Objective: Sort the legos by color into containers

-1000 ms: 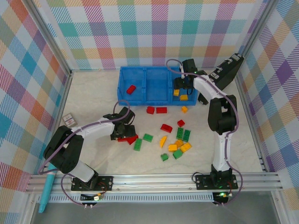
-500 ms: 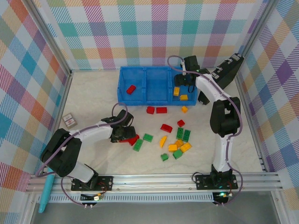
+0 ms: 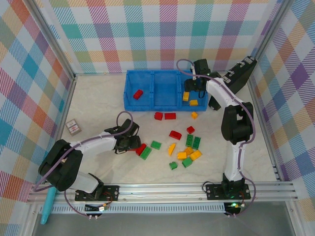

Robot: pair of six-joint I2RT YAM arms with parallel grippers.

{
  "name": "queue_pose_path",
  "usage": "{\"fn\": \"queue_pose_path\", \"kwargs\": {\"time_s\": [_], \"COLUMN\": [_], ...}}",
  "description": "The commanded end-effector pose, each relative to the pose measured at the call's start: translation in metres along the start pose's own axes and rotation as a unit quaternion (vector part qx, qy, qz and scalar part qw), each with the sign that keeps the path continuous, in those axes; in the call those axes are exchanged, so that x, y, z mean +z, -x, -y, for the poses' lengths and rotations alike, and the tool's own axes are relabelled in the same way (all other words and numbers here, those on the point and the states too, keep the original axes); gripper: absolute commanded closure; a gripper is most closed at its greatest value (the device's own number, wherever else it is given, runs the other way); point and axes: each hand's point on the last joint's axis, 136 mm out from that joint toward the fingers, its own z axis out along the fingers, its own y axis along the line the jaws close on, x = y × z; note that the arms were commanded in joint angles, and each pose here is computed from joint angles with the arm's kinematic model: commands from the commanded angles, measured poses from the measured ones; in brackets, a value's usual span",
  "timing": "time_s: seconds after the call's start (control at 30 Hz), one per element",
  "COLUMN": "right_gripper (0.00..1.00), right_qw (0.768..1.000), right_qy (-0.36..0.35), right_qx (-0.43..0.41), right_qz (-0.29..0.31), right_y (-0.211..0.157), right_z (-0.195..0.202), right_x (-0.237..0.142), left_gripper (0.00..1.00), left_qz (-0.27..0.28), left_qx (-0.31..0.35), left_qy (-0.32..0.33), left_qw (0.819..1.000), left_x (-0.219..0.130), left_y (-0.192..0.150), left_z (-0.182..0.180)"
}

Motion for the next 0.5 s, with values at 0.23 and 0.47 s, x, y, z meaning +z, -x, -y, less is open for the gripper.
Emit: {"fn": "queue_pose_path", "kwargs": {"time_s": [0.23,0.47], "right_gripper": [0.3,0.28], "right_qw": [1.0,1.0], "right_qy": [-0.004,0.019], "right_qx": [-0.002,0.011], "right_qz": [0.026,0.02], "right_y": [0.018,-0.009], "right_z": [0.001,-0.004], "right_x": [-0.028,-0.057], "left_gripper": [0.35,0.35], "left_qz": [-0.066,0.036], "left_qx": [0.02,0.079], "left_qy": [0.088,0.085], "left_qw": [0.994,0.993], "left_x": [-0.023,-0.076], "left_y": [-0.034,0.053], "left_z": [-0.041,-0.005]}}
